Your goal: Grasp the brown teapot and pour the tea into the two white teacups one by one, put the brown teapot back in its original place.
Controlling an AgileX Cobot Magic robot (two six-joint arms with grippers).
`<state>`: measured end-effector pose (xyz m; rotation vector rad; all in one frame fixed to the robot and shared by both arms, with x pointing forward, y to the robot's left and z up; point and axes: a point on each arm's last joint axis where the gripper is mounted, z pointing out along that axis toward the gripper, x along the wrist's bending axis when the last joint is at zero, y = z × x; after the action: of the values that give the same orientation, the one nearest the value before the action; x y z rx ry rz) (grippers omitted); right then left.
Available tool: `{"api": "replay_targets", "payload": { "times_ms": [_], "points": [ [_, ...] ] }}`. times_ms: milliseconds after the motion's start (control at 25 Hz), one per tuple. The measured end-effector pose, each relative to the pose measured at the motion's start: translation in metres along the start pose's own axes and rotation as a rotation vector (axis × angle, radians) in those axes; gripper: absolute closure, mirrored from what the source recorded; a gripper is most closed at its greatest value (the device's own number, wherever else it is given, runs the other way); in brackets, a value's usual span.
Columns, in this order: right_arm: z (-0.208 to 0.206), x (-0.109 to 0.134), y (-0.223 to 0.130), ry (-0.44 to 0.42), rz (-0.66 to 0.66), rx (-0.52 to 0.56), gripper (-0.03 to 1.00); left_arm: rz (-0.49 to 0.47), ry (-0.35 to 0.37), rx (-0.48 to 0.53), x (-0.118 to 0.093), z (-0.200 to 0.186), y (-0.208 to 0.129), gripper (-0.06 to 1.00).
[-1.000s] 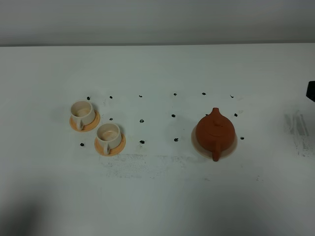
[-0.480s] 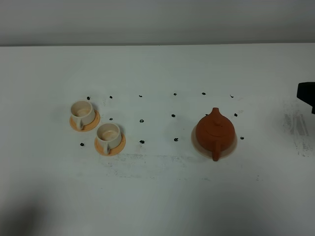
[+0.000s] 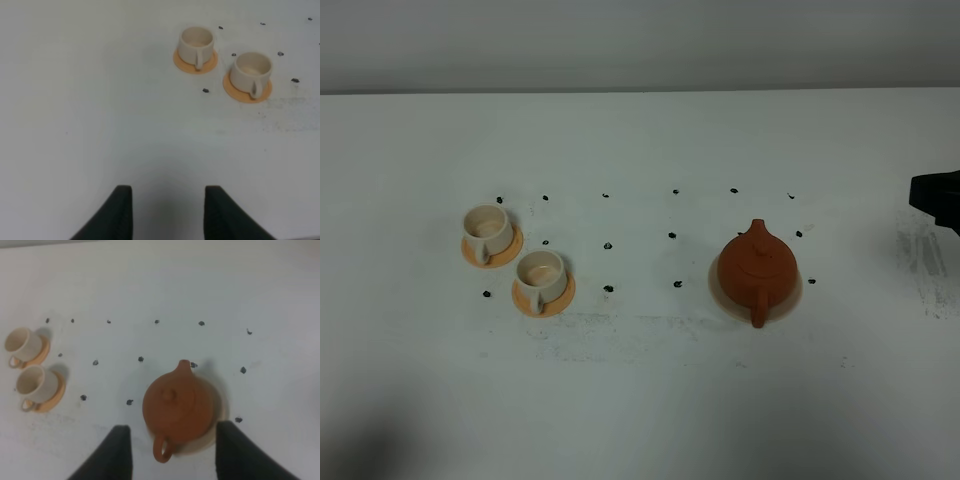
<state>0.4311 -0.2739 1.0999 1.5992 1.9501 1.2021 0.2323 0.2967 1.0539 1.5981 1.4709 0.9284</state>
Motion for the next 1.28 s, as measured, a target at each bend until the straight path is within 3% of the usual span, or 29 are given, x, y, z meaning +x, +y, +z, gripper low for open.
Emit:
{"api": "replay_targets", "payload": {
  "times_ms": [640, 920, 1280],
  "points": [
    [0.013, -0.001, 0.002, 0.063, 0.074, 0.009, 0.56, -0.002, 0.000, 0.000, 0.000, 0.000, 0.000, 0.58],
    [0.041, 0.007, -0.004, 0.120, 0.027, 0.119, 0.56, -0.002, 0.000, 0.000, 0.000, 0.000, 0.000, 0.58],
    [0.084, 0.015, -0.023, -0.046, -0.016, 0.307, 0.56, -0.002, 0.000, 0.000, 0.000, 0.000, 0.000, 0.58]
  ]
}}
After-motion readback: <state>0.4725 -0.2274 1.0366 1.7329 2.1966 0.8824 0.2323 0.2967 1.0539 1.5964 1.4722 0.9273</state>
